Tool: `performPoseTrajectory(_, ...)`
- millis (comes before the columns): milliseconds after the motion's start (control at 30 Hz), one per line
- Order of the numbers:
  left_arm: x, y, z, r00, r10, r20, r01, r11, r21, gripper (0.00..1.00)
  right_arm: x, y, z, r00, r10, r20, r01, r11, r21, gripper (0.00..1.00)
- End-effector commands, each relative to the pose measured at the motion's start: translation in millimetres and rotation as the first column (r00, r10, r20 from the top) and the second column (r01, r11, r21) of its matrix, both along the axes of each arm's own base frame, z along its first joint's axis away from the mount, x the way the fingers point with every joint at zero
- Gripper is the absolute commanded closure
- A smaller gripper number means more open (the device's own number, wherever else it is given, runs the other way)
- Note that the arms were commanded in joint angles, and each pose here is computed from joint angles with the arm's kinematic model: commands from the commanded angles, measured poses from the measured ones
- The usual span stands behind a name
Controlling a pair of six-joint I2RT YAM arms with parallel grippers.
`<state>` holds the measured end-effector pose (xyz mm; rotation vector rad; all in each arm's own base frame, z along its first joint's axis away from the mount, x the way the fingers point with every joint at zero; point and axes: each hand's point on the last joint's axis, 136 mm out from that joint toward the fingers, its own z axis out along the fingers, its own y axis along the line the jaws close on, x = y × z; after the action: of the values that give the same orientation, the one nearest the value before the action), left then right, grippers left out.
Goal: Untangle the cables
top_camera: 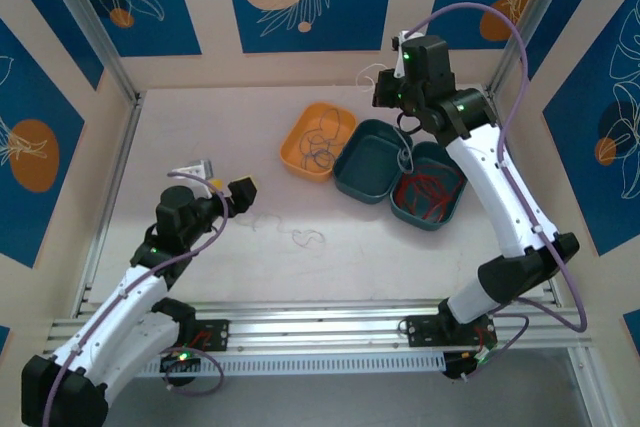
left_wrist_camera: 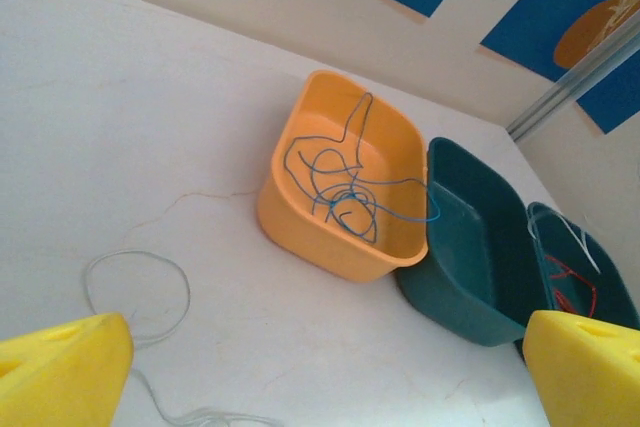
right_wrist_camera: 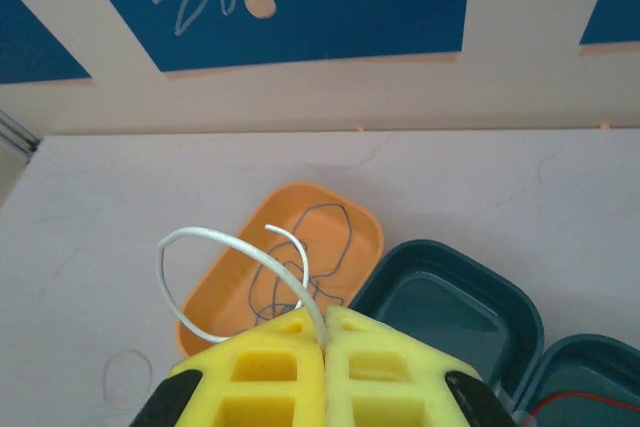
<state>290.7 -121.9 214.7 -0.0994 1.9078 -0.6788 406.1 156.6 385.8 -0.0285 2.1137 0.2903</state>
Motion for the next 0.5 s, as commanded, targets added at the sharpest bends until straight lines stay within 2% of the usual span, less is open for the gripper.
performPoseTrajectory(0,1.2,6.0,8.2,1.0,0.019,0.013,-0.02,0.999,0.039,0.0,6.1,-3.9,-12.5,1.0,0.0,-0.022,0.0,1.0,0.022,1.0)
performPoseTrajectory(467,0.7,6.5,1.7,1.0,0.022,-0.012,-0.022,0.999,0.04,0.0,10.7,-11.2,-63.4,0.989,-0.022,-0.147,0.03,0.998,0.055,1.0)
